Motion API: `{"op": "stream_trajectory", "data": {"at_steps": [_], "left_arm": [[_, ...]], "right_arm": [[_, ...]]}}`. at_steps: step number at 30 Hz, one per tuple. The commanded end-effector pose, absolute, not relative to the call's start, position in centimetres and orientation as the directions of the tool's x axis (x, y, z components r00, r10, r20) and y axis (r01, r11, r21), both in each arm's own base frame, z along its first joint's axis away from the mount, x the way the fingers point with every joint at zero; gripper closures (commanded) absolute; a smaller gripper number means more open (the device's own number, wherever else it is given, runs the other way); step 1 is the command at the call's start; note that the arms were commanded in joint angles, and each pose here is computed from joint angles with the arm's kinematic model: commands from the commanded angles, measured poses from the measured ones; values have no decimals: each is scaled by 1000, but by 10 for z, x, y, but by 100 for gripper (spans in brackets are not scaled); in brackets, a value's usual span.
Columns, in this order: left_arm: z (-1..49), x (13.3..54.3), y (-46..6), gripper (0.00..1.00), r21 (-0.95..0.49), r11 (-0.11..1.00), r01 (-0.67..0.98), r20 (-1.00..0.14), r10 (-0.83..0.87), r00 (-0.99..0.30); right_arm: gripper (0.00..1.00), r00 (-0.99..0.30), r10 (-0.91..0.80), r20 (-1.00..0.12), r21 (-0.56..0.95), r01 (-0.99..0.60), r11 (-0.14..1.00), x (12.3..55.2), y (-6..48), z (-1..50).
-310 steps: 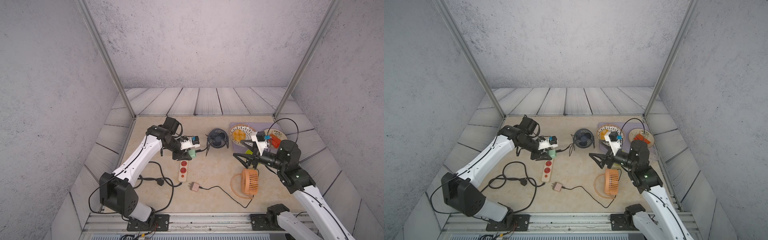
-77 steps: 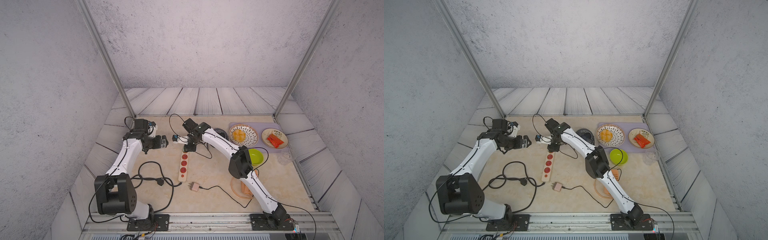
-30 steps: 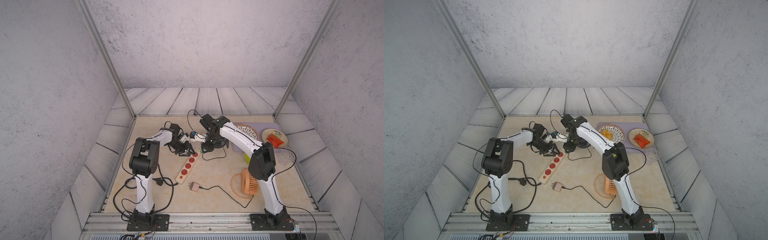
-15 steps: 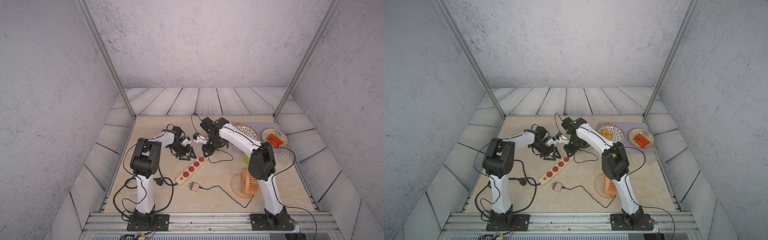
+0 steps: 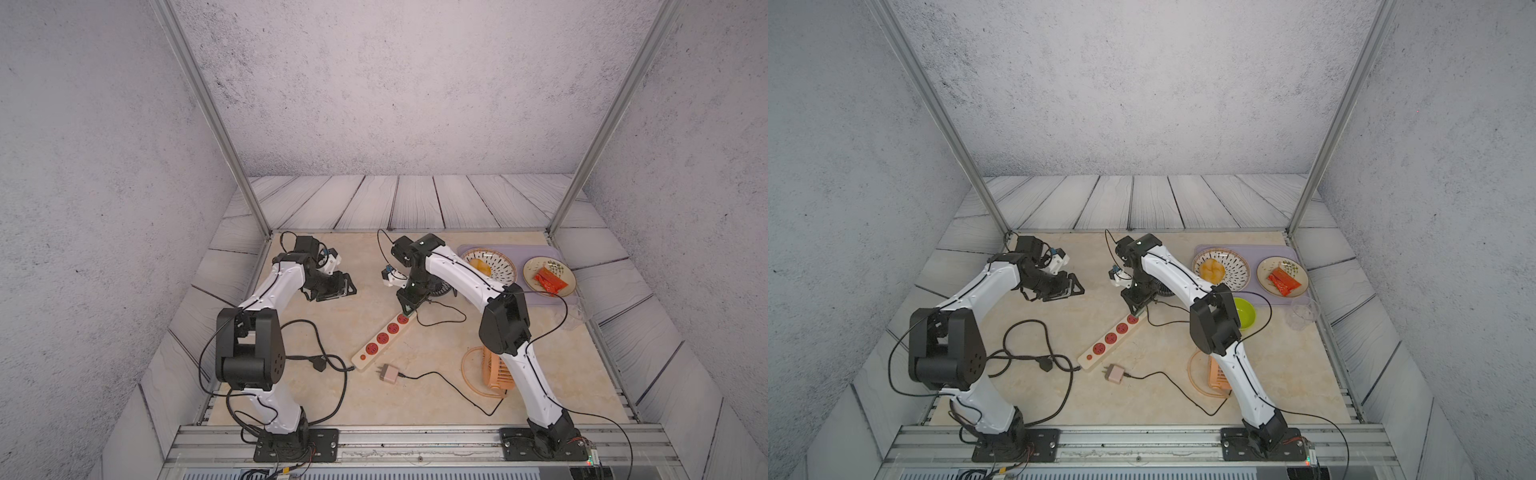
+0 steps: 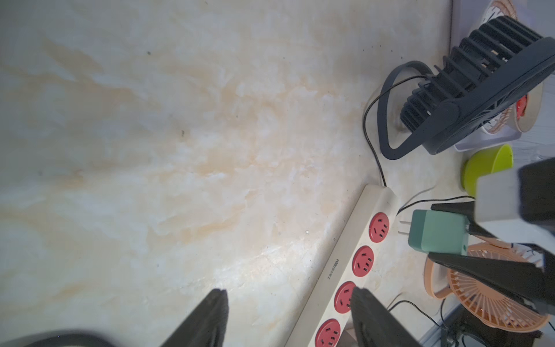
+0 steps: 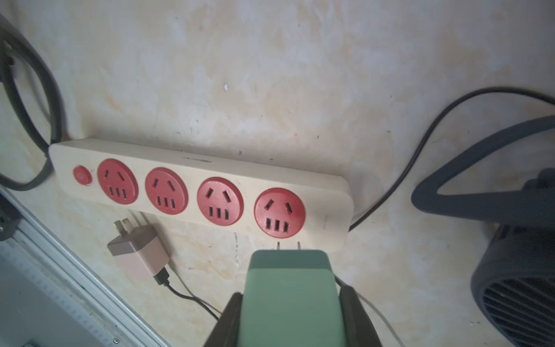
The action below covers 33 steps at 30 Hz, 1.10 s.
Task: Plug the desk fan into the power strip
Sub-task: Insert the plug into the socket.
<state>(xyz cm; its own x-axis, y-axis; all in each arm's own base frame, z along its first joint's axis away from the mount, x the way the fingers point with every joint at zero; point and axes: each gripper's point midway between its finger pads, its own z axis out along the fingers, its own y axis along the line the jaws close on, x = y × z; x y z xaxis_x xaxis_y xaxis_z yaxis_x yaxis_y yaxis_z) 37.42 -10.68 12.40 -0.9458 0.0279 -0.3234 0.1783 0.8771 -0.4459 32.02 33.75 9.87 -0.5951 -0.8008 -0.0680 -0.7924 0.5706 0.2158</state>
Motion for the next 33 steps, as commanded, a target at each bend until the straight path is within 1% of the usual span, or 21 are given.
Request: {"op": "stream_trajectory", "data": {"at_steps": [1, 4, 7, 11, 17, 23, 33], "left_arm": [[119, 376, -87, 23, -322, 924, 205, -370, 77, -926], [125, 377, -79, 15, -282, 938, 203, -397, 79, -914], [129, 378, -74, 11, -253, 947, 198, -414, 79, -907], [130, 377, -69, 3, -232, 953, 196, -427, 81, -901], [130, 377, -68, 0, -228, 954, 194, -429, 80, -900], [128, 378, -68, 1, -232, 953, 193, -424, 79, -902], [126, 378, -70, 0, -239, 952, 192, -418, 77, -905]], "right_arm": [[100, -585, -809, -50, 178, -803, 569, 319, 339, 100], [100, -579, -814, -37, 141, -810, 570, 323, 337, 95], [100, -579, -815, -32, 134, -811, 570, 324, 338, 92], [100, -568, -823, -19, 141, -816, 560, 317, 343, 87], [100, -557, -830, 16, 123, -823, 555, 310, 341, 78], [100, -568, -823, 7, 144, -814, 563, 307, 346, 80], [100, -592, -805, 34, 106, -799, 592, 306, 338, 78]]}}
